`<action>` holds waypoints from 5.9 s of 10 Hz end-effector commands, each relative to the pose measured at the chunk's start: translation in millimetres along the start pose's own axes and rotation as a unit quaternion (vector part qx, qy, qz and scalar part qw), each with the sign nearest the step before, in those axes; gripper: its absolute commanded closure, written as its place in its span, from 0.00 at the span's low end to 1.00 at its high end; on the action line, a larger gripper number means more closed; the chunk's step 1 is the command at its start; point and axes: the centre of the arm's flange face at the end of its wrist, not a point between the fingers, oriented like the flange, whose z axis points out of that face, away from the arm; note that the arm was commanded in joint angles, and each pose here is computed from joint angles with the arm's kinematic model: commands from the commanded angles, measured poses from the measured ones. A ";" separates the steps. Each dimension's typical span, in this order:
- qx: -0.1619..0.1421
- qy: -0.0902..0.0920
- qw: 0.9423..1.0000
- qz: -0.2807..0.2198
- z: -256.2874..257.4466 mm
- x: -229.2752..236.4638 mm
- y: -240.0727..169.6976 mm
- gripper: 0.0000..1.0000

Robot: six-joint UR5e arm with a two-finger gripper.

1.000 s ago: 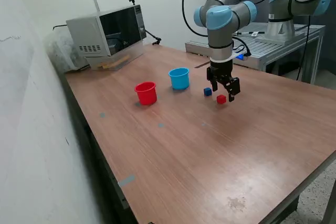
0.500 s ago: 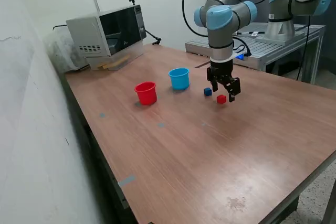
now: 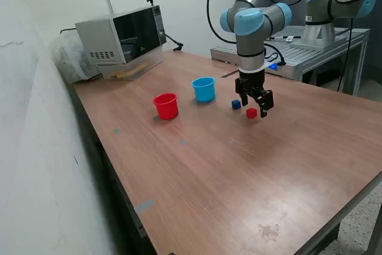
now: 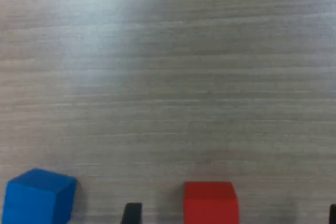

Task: Place red objects in the red bin, and blue objects in the blue bin.

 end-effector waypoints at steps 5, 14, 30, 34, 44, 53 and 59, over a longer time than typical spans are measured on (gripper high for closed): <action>0.002 0.000 1.000 0.001 2.2 -1.4 0.2 0.00; 0.004 0.007 1.000 0.001 11.8 1.1 2.8 0.00; -0.087 0.016 0.996 -0.002 -131.3 -15.8 20.4 1.00; -0.136 0.018 0.991 -0.005 -210.1 -35.6 62.1 1.00; -0.114 -0.003 0.987 0.111 -143.0 -219.5 156.8 1.00; -0.071 -0.002 0.992 0.105 -80.5 -215.2 161.3 1.00; -0.110 -0.005 0.989 0.098 -109.8 -229.6 182.5 1.00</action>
